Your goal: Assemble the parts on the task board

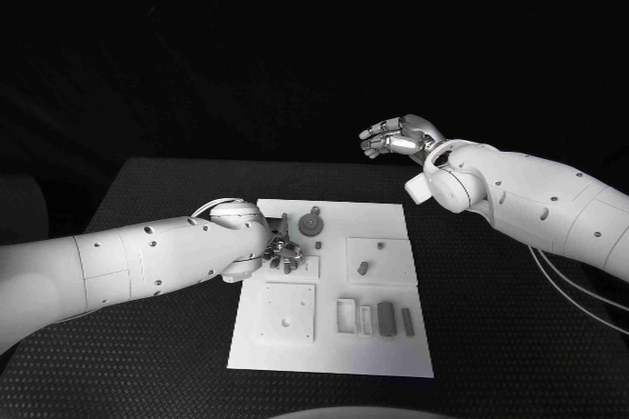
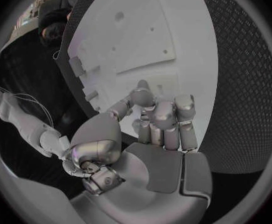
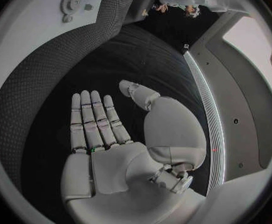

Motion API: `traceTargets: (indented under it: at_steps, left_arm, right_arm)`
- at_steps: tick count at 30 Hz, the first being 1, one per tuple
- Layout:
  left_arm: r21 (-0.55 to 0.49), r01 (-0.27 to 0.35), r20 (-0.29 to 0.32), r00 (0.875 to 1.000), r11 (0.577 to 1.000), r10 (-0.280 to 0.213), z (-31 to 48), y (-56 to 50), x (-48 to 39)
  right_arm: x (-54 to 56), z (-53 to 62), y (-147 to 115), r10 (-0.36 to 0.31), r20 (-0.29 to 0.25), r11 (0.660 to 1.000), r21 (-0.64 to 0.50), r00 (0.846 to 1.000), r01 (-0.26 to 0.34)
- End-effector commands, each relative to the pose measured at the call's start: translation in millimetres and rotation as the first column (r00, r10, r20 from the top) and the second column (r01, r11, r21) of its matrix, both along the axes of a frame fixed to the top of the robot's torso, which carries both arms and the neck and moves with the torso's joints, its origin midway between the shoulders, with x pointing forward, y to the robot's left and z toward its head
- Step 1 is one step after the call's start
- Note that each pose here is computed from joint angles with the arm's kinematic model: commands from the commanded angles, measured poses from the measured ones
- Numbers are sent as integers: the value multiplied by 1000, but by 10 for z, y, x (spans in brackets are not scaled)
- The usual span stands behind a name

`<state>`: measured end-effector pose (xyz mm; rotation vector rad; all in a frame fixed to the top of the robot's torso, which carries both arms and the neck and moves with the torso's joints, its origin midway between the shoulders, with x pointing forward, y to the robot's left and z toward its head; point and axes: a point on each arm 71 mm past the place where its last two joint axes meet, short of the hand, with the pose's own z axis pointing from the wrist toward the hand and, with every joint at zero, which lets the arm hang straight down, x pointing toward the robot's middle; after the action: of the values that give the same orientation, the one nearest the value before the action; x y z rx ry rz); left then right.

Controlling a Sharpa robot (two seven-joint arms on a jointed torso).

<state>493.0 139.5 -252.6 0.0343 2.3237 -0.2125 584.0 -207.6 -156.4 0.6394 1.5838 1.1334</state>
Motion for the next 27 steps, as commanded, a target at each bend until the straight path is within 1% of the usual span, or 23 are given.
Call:
traceTargets:
  at_steps: [1, 13, 27]
  left_arm:
    - [-2, -3, -3, 1000, 1000, 3, -6, -2, -7]
    - [-3, -8, 0, 1000, 1000, 8, -5, 12, -5]
    - [-20, -15, 17, 1000, 1000, 15, 6, 7, 6]
  right_arm:
    - [-7, -5, 13, 18, -5, 1000, 5, 1000, -18]
    - [-10, -16, 0, 16, -7, 1000, 4, 1000, -16]
    - [-11, -19, -7, 15, -7, 1000, 4, 1000, -15]
